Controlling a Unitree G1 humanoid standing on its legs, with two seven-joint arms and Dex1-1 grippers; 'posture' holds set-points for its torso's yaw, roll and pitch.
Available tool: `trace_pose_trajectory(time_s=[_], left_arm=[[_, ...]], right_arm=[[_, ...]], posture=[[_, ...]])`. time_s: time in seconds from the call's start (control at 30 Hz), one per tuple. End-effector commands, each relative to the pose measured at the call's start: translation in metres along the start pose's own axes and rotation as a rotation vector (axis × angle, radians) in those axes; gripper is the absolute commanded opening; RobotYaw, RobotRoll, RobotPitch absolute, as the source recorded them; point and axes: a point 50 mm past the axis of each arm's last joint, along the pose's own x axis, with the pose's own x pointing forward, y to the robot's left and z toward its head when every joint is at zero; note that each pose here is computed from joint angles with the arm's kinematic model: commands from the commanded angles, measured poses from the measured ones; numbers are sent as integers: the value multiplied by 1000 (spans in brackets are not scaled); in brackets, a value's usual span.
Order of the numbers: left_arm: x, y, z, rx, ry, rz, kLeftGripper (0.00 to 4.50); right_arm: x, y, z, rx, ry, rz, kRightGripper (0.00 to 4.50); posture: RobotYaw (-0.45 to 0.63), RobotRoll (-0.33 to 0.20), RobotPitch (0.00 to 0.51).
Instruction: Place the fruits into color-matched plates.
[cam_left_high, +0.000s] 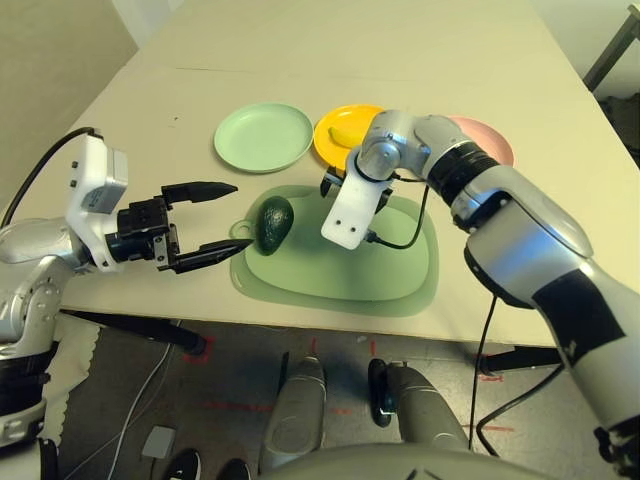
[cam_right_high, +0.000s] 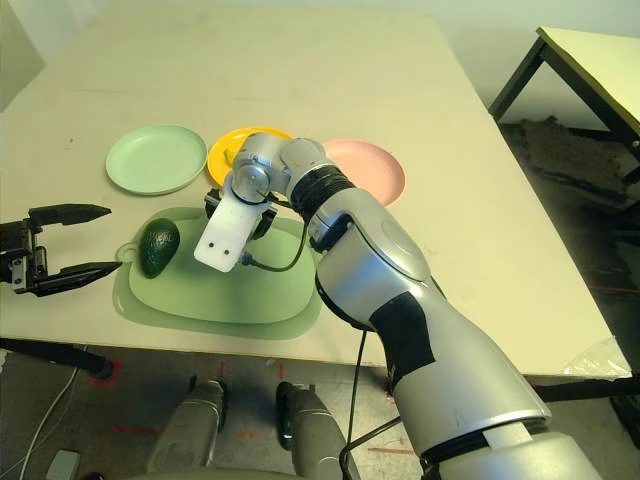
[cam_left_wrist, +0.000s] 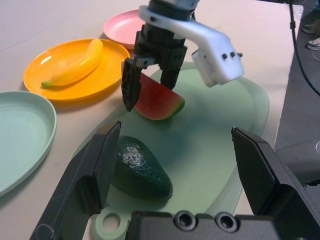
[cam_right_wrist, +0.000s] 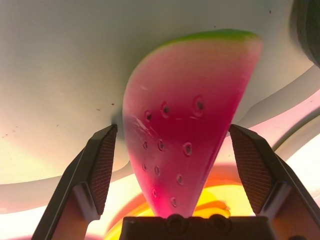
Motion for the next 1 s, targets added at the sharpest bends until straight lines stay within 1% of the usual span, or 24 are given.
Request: trace_pose_trajectory(time_s=[0.03, 0.17, 0.2, 0.37, 0.43, 0.47, 0.5, 0.6, 0.73, 0.87, 1.0], left_arm=[[-3, -3, 4, 10, -3, 2, 4500], [-5, -5, 5, 15, -13, 11, 4500], [-5, -5, 5, 15, -15, 13, 4500], [-4, -3, 4, 14, -16, 15, 4500], [-3, 1, 3, -5, -27, 45, 4500], [-1, 5, 4, -18, -45, 75, 4500], [0, 9, 4, -22, -50, 99, 4500], [8, 16, -1, 12, -16, 149, 4500], [23, 17, -3, 29, -17, 162, 4500], [40, 12, -2, 32, -35, 148, 4500], [48, 11, -3, 37, -41, 135, 4500]], right_arm=[[17, 13, 6, 10, -40, 88, 3832], [20, 25, 2, 44, -35, 140, 2349], [20, 27, 1, 50, -36, 148, 2201], [17, 35, -4, 66, -37, 183, 2202], [10, 36, -7, 86, -57, 176, 2202], [7, 37, -8, 95, -63, 172, 2202], [3, 37, -10, 106, -68, 166, 2202], [-8, 41, -18, 144, -71, 153, 2202], [-18, 49, -27, 181, -52, 144, 2202], [-32, 58, -42, 261, 6, 86, 2202], [-44, 68, -61, 343, 144, 36, 2202]], posture=[[248, 0, 204], [250, 0, 206], [250, 0, 206], [223, 0, 205], [223, 0, 205], [200, 0, 204], [200, 0, 204], [180, 0, 200], [163, 0, 194], [150, 0, 192], [127, 0, 187]])
